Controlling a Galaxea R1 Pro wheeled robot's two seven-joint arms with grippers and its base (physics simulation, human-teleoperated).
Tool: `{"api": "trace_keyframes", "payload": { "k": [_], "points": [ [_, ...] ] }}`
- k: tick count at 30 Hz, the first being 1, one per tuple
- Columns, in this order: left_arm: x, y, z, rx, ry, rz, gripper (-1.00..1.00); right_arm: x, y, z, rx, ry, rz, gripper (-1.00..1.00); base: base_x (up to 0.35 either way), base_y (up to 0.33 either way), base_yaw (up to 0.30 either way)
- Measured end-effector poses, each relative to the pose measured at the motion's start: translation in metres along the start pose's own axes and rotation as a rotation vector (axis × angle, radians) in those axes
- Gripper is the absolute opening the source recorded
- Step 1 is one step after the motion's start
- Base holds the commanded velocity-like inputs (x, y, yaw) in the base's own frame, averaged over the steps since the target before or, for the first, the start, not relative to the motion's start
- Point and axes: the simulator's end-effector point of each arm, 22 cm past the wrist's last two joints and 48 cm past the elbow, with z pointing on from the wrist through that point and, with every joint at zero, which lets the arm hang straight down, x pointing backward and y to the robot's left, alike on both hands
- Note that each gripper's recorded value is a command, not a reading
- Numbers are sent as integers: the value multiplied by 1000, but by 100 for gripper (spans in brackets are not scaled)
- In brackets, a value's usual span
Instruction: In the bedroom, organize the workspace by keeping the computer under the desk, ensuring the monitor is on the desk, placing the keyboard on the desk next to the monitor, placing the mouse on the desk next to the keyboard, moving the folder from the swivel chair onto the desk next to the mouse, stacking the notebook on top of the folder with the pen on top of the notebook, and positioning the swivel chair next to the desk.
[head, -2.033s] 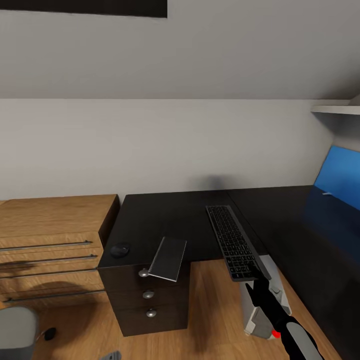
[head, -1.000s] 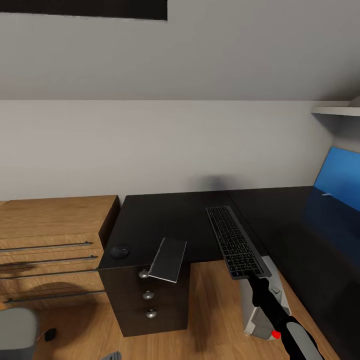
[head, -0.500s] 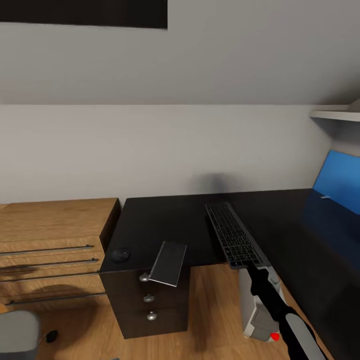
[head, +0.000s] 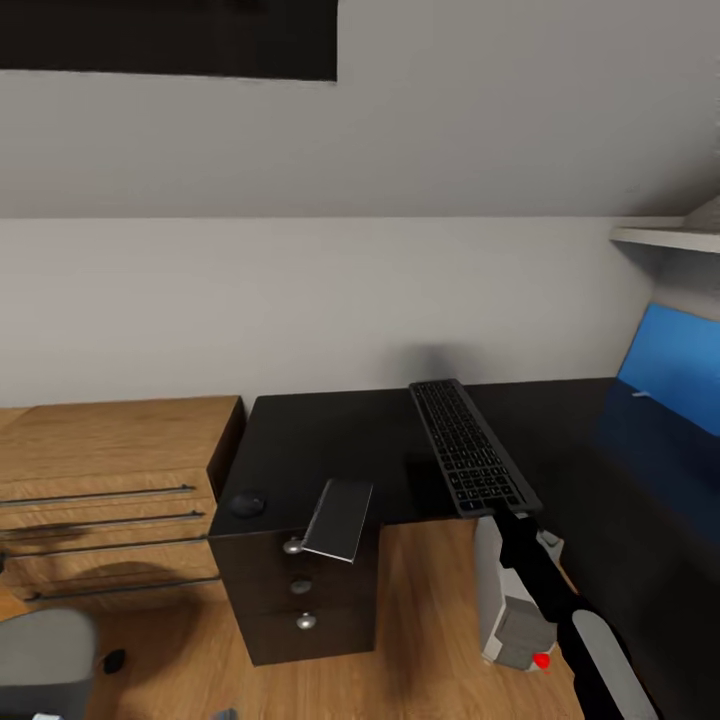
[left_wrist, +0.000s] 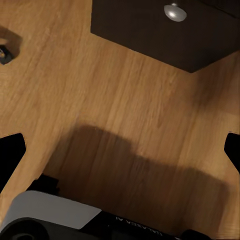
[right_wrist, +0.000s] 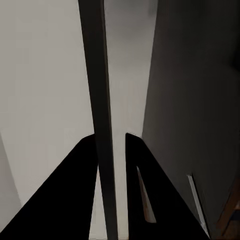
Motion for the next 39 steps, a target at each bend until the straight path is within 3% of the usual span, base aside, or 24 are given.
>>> {"api": "trace_keyframes", "payload": {
  "k": [17,20,21,23,39],
  "points": [
    [-4,-1,-21,-8,14,2,100,3,31,-2,-16,25,24,-100,-338,0,0],
    [-6,-2,-25,-8,14,1,100,3,44,-3,-33,24,21,-100,-341,0,0],
    [-1,0,-25,-14,25,3,100,3,58,-10,-56,23,6,-100,-341,0,0],
    [0,0,-27,-16,30,4,100,3,60,-12,-43,23,-6,-100,-341,-28,0],
    [-8,-2,-47,-18,30,4,100,2,81,-15,-41,20,-4,-100,-313,-193,0]
  ]
}}
